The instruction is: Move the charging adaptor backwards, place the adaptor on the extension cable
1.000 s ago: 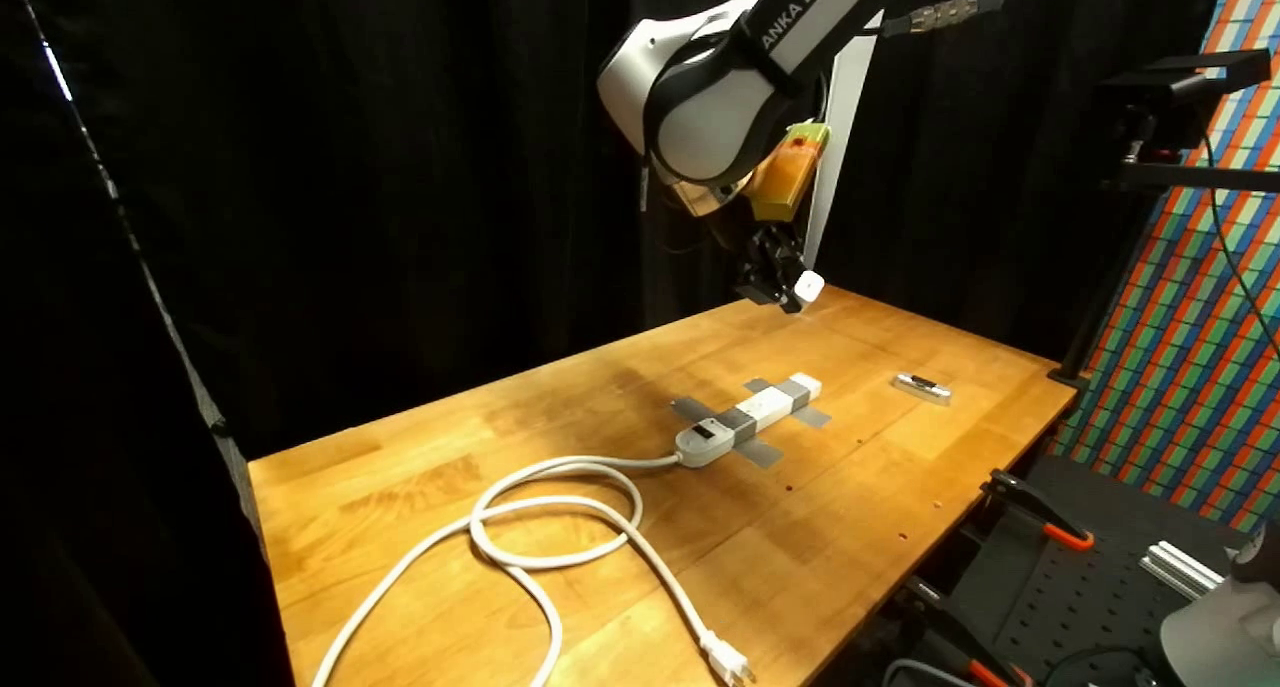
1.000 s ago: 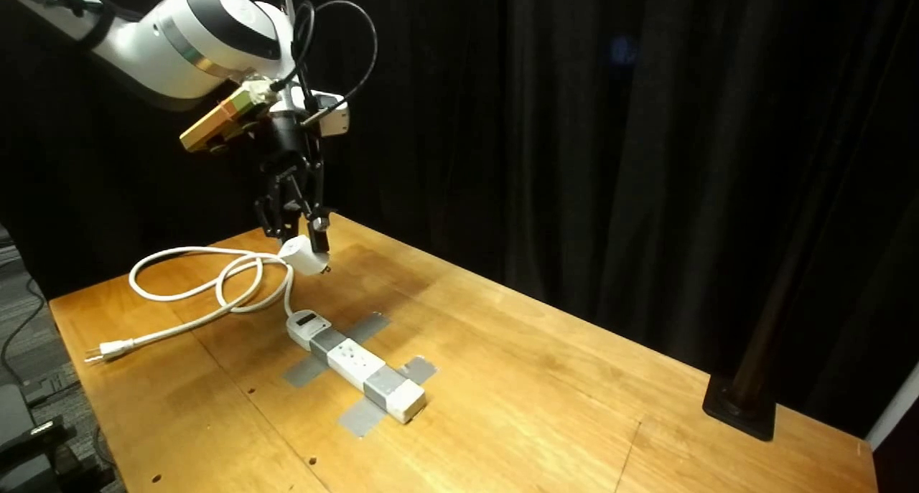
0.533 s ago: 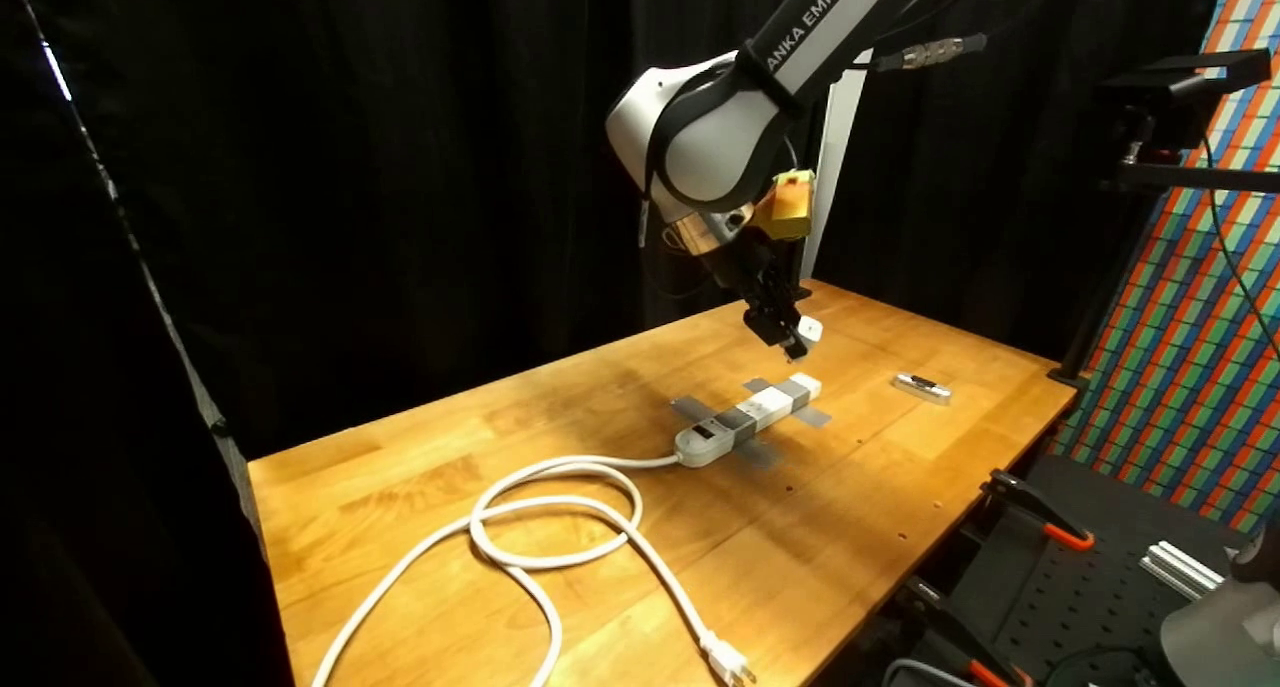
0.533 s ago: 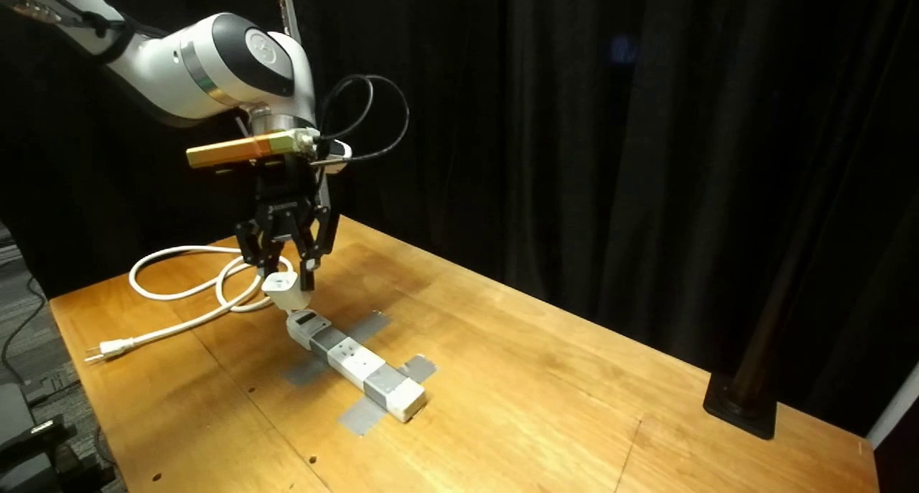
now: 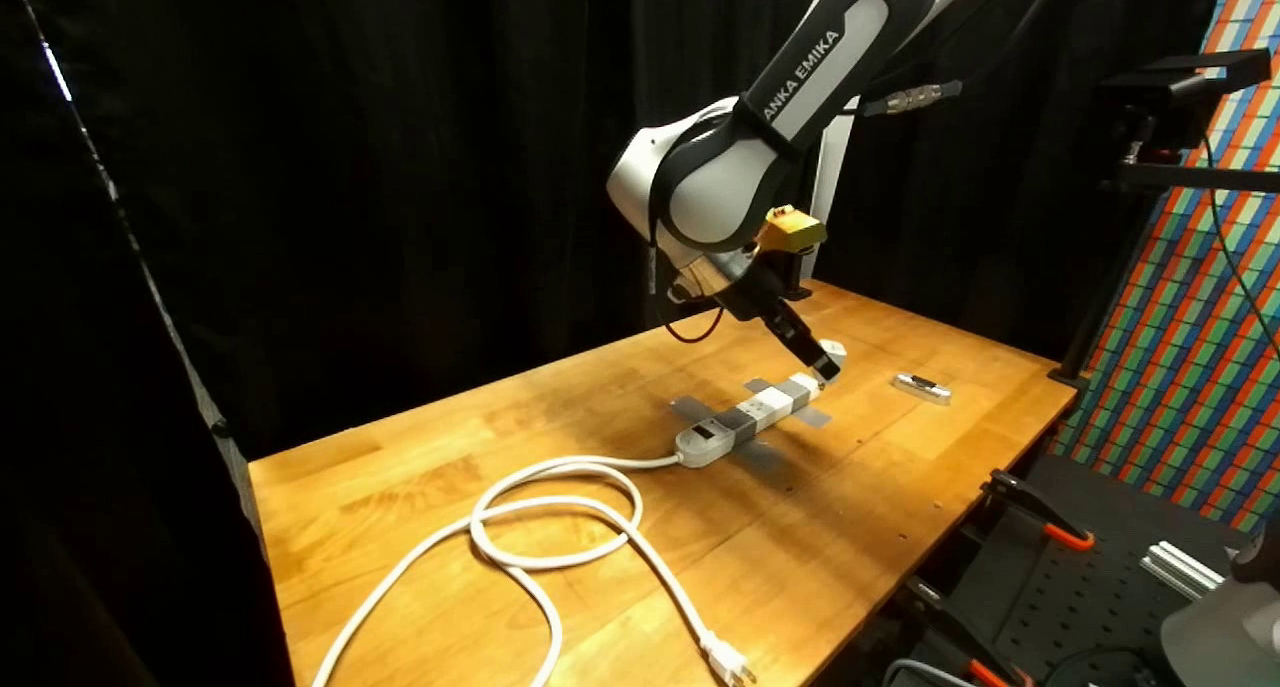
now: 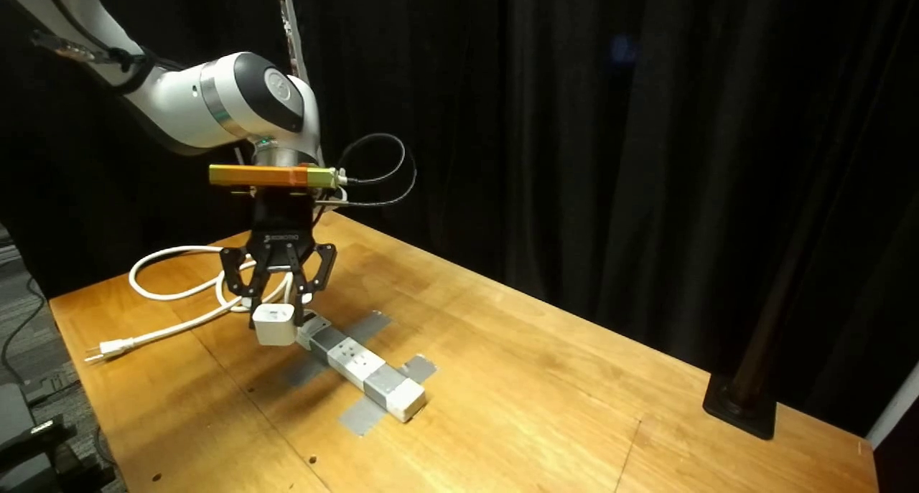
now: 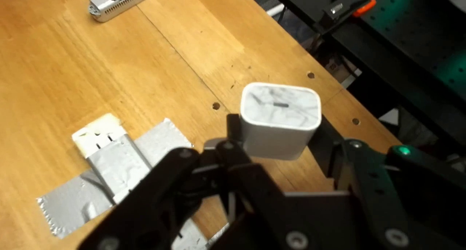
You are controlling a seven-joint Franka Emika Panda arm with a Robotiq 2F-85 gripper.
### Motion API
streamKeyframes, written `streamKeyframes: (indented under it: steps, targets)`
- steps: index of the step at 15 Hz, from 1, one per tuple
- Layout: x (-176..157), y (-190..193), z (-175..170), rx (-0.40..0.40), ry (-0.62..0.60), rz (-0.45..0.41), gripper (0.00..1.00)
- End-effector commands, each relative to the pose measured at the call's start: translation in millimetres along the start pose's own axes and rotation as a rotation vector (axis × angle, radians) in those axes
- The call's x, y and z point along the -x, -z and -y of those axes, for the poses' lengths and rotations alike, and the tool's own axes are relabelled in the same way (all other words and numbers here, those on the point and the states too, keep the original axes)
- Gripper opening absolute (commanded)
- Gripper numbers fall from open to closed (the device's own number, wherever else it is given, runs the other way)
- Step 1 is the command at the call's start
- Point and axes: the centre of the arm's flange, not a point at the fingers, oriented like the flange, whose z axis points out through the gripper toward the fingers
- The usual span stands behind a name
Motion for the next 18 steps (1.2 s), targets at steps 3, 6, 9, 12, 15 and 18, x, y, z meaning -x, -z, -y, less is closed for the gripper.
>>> streamKeyframes:
  steps: [3,6,9,12,15,18]
  targets:
    - [-8.3,-7.9,9.6,0.001,0.092,0.101,0.48]
    - [-13.9,-9.1,17.2,-0.013,0.11,0.139,0.48]
    - [-13.0,-8.0,16.5,-0.014,0.108,0.143,0.23]
    - [-26.7,0.4,0.8,0.049,0.193,0.129,0.23]
    - [-48.3,3.9,-13.0,0.101,0.264,0.122,0.23]
    - [-65.7,5.8,-29.7,0.152,0.331,0.145,0.23]
